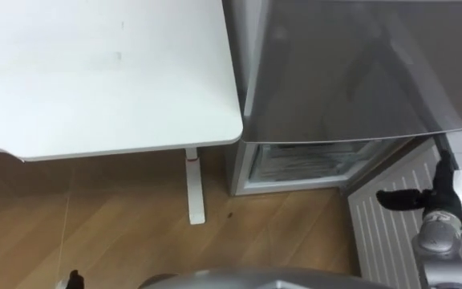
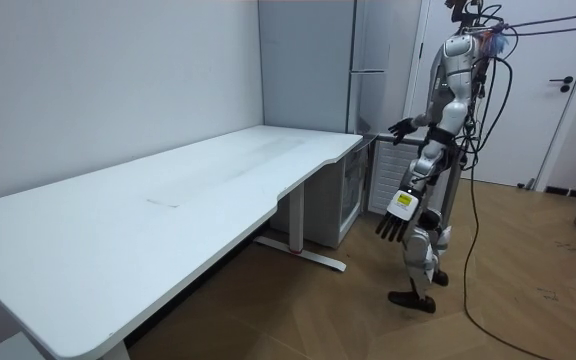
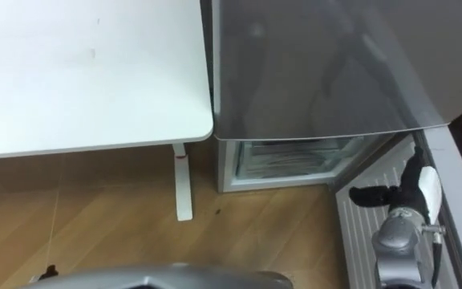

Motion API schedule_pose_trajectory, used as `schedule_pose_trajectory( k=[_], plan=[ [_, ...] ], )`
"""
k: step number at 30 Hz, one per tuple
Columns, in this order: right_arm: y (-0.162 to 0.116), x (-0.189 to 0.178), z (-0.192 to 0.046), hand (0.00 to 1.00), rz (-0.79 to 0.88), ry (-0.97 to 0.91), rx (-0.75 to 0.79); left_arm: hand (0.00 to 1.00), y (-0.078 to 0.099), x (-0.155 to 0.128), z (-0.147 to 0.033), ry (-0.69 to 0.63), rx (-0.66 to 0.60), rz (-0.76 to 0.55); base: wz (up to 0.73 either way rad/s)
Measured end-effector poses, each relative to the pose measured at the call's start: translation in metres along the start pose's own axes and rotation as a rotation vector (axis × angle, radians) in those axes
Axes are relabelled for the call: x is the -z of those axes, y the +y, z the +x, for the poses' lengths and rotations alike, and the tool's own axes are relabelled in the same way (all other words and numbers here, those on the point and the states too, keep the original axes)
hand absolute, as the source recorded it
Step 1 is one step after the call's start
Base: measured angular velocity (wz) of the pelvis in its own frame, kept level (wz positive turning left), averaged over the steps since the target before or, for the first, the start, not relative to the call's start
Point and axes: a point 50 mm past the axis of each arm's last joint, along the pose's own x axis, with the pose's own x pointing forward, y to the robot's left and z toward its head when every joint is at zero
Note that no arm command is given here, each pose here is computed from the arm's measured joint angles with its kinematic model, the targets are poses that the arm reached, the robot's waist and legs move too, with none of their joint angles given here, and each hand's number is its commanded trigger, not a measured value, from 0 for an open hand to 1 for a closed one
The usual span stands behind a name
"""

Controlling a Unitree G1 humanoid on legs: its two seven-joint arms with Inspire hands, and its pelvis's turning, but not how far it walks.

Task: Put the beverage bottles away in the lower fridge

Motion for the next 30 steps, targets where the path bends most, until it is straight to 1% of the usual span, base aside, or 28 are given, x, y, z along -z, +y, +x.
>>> schedule_pose_trajectory(
  k=[5,7,10,15,17,22,25,30],
  plan=[
    [-0.018,-0.006,0.004,0.00,0.041,-0.019,0.095,0.00,0.003,0.002,0.000,-0.001,-0.016,0.037,0.00],
    [-0.032,-0.007,0.007,0.00,0.054,-0.025,0.167,0.00,0.006,0.006,0.000,0.012,-0.028,0.024,-0.03],
    [-0.051,-0.007,0.011,0.00,0.042,-0.031,0.231,0.00,0.009,0.009,-0.001,0.025,-0.039,0.008,-0.03],
    [-0.066,-0.005,0.014,0.00,0.044,-0.026,0.270,0.00,0.010,0.012,-0.001,0.033,-0.041,0.001,-0.01],
    [-0.072,0.001,0.016,0.00,0.083,0.007,0.286,0.00,0.010,0.012,-0.001,0.033,-0.042,-0.002,0.00],
    [-0.094,0.017,0.023,0.00,0.284,0.125,0.358,0.00,0.012,0.016,-0.002,0.046,-0.042,-0.016,-0.01],
    [-0.109,0.014,0.031,0.00,0.387,0.144,0.392,0.00,0.011,0.022,-0.002,0.069,-0.019,-0.022,0.04],
    [-0.141,0.019,0.045,0.00,0.389,0.217,0.400,0.00,0.016,0.025,-0.002,0.093,-0.022,-0.050,0.02]
  ],
)
